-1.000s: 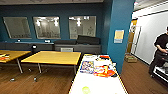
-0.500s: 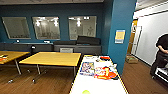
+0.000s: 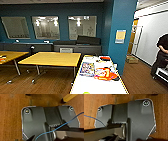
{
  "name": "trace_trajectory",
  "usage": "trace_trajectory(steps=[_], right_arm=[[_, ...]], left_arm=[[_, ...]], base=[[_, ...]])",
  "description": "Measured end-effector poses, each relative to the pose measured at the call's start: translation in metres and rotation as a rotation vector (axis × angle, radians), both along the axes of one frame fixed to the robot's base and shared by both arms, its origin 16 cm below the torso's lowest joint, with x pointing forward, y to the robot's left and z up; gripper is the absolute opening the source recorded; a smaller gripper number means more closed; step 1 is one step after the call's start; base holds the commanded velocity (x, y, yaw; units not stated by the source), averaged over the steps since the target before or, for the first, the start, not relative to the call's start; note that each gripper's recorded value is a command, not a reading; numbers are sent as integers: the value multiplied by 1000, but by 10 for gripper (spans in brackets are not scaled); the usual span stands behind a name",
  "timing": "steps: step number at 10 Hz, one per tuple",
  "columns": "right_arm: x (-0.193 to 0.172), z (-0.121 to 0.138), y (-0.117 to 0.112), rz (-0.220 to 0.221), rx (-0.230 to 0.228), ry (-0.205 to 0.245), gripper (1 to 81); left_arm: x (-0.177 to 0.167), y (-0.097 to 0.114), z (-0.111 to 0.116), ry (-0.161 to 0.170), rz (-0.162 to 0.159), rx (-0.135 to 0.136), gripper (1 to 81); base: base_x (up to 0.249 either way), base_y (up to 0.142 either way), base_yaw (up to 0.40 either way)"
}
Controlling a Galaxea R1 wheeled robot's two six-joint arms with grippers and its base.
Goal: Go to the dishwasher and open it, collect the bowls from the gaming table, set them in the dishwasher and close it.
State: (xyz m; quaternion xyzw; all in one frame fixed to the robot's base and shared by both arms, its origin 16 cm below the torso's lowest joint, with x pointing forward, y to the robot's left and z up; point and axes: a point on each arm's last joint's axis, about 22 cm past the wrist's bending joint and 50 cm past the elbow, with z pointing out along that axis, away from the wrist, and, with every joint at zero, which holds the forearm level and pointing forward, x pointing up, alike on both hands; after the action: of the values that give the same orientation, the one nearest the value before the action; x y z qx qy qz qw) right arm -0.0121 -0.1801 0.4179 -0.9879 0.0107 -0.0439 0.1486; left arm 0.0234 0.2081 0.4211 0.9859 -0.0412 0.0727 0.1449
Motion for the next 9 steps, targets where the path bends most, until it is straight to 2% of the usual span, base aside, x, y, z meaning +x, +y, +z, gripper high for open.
trace_trajectory(steps=[2, 4, 5, 6, 7, 9], right_arm=[[-7, -1, -13, -7, -9, 5, 811], [1, 4, -9, -10, 25, -9, 811], [1, 7, -1, -9, 55, -9, 811], [-1, 10, 1, -9, 71, -8, 811], [-3, 10, -6, -11, 68, -4, 811], [-2, 9, -12, -20, 62, -2, 811]], left_arm=[[-7, 1, -1, 12, 1, 5, 811], [-5, 2, -1, 12, 10, 6, 811], [-6, 3, -1, 19, 29, 7, 811], [-7, 3, -2, 39, 84, 8, 811], [-10, 2, -2, 59, 145, 4, 811], [-24, -1, -4, 82, 159, 8, 811]], base=[[0, 0, 0], [0, 0, 0], [0, 0, 0], [0, 0, 0], [0, 0, 0], [0, 0, 0]])
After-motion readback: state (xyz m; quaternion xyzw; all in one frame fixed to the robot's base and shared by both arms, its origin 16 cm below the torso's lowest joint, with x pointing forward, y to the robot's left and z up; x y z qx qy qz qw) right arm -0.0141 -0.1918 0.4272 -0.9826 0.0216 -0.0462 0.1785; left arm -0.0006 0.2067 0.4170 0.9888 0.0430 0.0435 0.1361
